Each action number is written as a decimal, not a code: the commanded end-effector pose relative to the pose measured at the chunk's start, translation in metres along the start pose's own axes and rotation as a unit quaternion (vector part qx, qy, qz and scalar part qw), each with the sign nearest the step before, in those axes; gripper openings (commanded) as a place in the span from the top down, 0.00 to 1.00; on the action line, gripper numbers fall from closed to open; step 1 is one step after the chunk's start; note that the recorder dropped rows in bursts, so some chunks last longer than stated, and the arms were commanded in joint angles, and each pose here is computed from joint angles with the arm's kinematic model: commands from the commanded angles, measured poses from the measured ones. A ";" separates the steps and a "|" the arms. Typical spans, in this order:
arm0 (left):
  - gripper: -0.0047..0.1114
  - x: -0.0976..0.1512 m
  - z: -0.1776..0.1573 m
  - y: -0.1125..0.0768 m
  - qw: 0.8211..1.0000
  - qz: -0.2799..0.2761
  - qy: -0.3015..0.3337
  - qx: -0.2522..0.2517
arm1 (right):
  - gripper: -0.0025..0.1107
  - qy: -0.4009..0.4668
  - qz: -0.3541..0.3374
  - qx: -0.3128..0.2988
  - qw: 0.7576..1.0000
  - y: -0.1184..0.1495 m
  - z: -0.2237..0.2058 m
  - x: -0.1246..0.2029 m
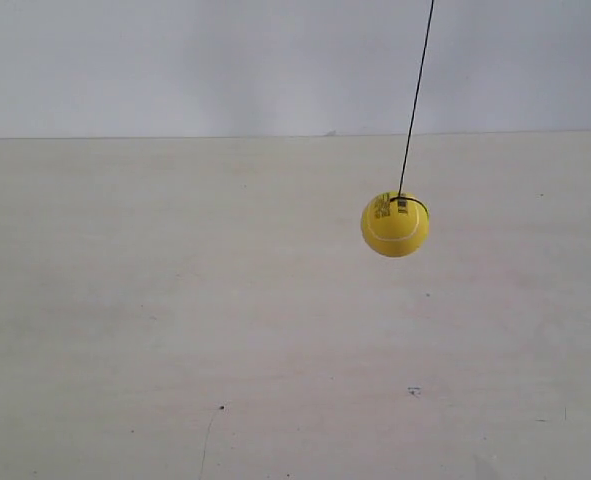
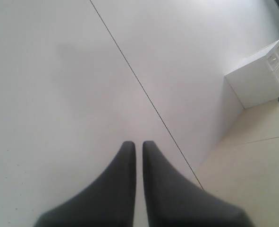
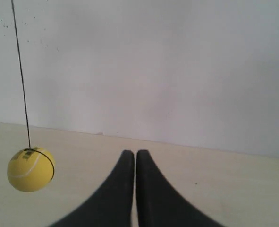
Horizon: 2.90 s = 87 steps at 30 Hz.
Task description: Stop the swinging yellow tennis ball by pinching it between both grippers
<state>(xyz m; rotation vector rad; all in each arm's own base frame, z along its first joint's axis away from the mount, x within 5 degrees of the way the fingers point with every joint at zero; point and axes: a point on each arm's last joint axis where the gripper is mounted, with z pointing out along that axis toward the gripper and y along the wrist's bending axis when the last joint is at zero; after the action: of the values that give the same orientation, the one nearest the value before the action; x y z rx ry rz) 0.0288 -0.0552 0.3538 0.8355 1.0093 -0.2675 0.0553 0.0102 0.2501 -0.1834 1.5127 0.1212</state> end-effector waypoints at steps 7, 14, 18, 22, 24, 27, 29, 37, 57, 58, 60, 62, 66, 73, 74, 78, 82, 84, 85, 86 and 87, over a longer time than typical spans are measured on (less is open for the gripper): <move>0.92 0.001 -0.001 0.000 1.000 -0.009 -0.001 -0.002 | 0.98 0.041 -0.030 -0.002 0.999 0.002 -0.002 0.048; 0.92 0.001 -0.001 0.000 1.000 -0.008 0.000 -0.002 | 0.98 0.117 -0.020 0.034 0.992 -0.002 -0.005 0.061; 0.92 0.001 -0.001 0.000 1.000 -0.008 0.000 -0.002 | 0.98 0.144 -0.011 0.078 0.987 -0.007 -0.006 0.066; 0.92 0.001 -0.001 0.000 1.000 -0.008 0.000 -0.002 | 0.98 0.145 -0.004 0.117 0.982 -0.011 -0.007 0.066; 0.92 0.001 -0.001 0.000 1.000 -0.008 0.000 -0.002 | 0.98 0.146 -0.002 0.128 0.981 -0.012 -0.008 0.066; 0.92 0.001 -0.001 0.000 1.000 -0.008 0.000 -0.002 | 0.98 0.147 -0.002 0.130 0.981 -0.012 -0.008 0.066; 0.92 0.001 -0.001 0.000 1.000 -0.008 0.000 -0.002 | 0.98 0.147 -0.002 0.130 0.981 -0.012 -0.008 0.066; 0.92 0.001 -0.001 0.000 1.000 -0.008 0.000 -0.002 | 0.98 0.147 -0.002 0.130 0.981 -0.012 -0.008 0.066; 0.92 0.004 0.002 0.001 0.999 -0.030 -0.005 -0.010 | 0.98 0.147 -0.002 0.130 0.981 -0.012 -0.008 0.066; 0.92 0.007 0.002 0.004 0.999 -0.036 -0.009 -0.033 | 0.98 0.147 -0.002 0.130 0.981 -0.012 -0.008 0.066; 0.92 0.019 0.001 0.011 0.994 -0.048 -0.004 -0.095 | 0.98 0.147 -0.002 0.130 0.981 -0.012 -0.008 0.066; 0.92 0.038 -0.002 0.016 0.984 -0.077 0.028 -0.158 | 0.98 0.147 -0.002 0.130 0.981 -0.012 -0.008 0.066; 0.92 0.077 -0.009 0.009 0.972 -0.090 0.108 -0.190 | 0.98 0.147 -0.002 0.130 0.981 -0.012 -0.008 0.066; 0.92 0.129 -0.024 -0.009 0.947 -0.124 0.186 -0.230 | 0.98 0.147 -0.002 0.130 0.981 -0.012 -0.008 0.066; 0.92 0.135 -0.027 -0.010 0.939 -0.137 0.196 -0.247 | 0.98 0.147 -0.002 0.130 0.981 -0.012 -0.008 0.066; 0.92 0.152 -0.040 -0.010 0.900 -0.186 0.238 -0.314 | 0.98 0.147 -0.002 0.130 0.981 -0.012 -0.008 0.066; 0.92 0.162 -0.055 -0.012 0.857 -0.205 0.301 -0.364 | 0.98 0.147 -0.002 0.130 0.981 -0.012 -0.008 0.066; 0.92 0.165 -0.061 -0.014 0.843 -0.195 0.333 -0.375 | 0.98 0.147 -0.002 0.130 0.981 -0.012 -0.008 0.066; 0.92 0.166 -0.064 -0.016 0.839 -0.192 0.344 -0.376 | 0.98 0.147 -0.002 0.130 0.981 -0.012 -0.008 0.066; 0.92 0.166 -0.066 -0.017 0.836 -0.187 0.352 -0.378 | 0.98 0.149 -0.002 0.130 0.980 -0.012 -0.008 0.067; 0.92 0.165 -0.068 -0.019 0.835 -0.185 0.356 -0.378 | 0.98 0.149 -0.002 0.130 0.980 -0.012 -0.008 0.067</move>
<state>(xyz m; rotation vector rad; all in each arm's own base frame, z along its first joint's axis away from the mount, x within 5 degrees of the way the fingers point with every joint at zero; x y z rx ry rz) 0.0683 0.0073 0.1960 -0.0246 1.7668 0.1221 0.0540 -0.0053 0.1835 0.0081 1.8150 -0.1055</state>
